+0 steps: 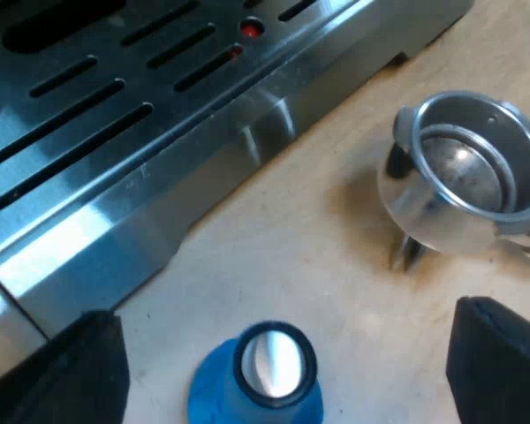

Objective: Grind coffee beans and then tamp

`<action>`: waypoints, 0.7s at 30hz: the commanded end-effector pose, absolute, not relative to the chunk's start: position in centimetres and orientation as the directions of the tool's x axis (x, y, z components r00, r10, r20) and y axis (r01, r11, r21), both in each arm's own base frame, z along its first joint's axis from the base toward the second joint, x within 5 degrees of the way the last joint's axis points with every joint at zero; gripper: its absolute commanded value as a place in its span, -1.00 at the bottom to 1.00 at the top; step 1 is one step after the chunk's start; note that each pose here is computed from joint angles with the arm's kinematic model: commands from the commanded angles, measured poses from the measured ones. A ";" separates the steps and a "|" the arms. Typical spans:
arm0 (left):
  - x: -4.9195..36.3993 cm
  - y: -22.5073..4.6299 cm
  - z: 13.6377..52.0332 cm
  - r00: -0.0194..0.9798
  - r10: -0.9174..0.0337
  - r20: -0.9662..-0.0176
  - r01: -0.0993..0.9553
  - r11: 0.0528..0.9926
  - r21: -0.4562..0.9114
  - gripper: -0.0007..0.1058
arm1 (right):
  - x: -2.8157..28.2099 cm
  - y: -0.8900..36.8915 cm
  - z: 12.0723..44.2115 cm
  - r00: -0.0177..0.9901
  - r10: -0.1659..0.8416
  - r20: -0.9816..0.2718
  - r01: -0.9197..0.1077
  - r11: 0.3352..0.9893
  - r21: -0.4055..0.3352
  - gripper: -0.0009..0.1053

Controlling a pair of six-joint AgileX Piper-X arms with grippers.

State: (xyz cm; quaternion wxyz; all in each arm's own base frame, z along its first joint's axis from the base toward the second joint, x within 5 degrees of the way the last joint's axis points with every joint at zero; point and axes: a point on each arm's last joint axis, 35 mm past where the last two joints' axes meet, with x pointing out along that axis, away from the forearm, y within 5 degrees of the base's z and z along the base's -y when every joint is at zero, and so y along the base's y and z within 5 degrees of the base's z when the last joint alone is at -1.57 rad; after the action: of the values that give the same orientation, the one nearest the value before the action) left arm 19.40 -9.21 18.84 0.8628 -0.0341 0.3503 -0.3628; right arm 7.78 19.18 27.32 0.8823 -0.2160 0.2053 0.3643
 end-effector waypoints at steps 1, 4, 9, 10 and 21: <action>19.6 -9.4 18.6 0.491 -0.651 -0.578 0.605 0.733 -0.312 0.45 | 7.8 19.2 27.6 0.656 0.558 -0.508 -0.731 0.637 -0.245 0.31; 19.9 -9.5 17.9 0.476 -0.646 -0.597 0.597 0.736 -0.320 0.45 | 7.8 19.2 27.6 0.656 0.558 -0.508 -0.731 0.637 -0.245 0.31; 20.4 -9.8 16.5 0.445 -0.648 -0.618 0.589 0.732 -0.343 0.45 | 7.8 19.2 27.6 0.656 0.558 -0.508 -0.731 0.637 -0.245 0.31; 20.5 -9.8 16.4 0.440 -0.651 -0.619 0.586 0.730 -0.351 0.45 | 7.8 19.2 27.6 0.656 0.558 -0.508 -0.731 0.637 -0.245 0.31; 21.3 -10.2 14.5 0.415 -0.658 -0.629 0.565 0.728 -0.389 0.45 | 7.8 19.2 27.6 0.656 0.558 -0.508 -0.731 0.637 -0.245 0.31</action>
State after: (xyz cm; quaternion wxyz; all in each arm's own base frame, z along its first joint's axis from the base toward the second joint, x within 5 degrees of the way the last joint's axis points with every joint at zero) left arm 21.28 -10.03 14.36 0.8387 -0.0533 0.4069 -0.3581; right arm 7.78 19.18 27.32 0.8823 -0.2160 0.2053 0.3643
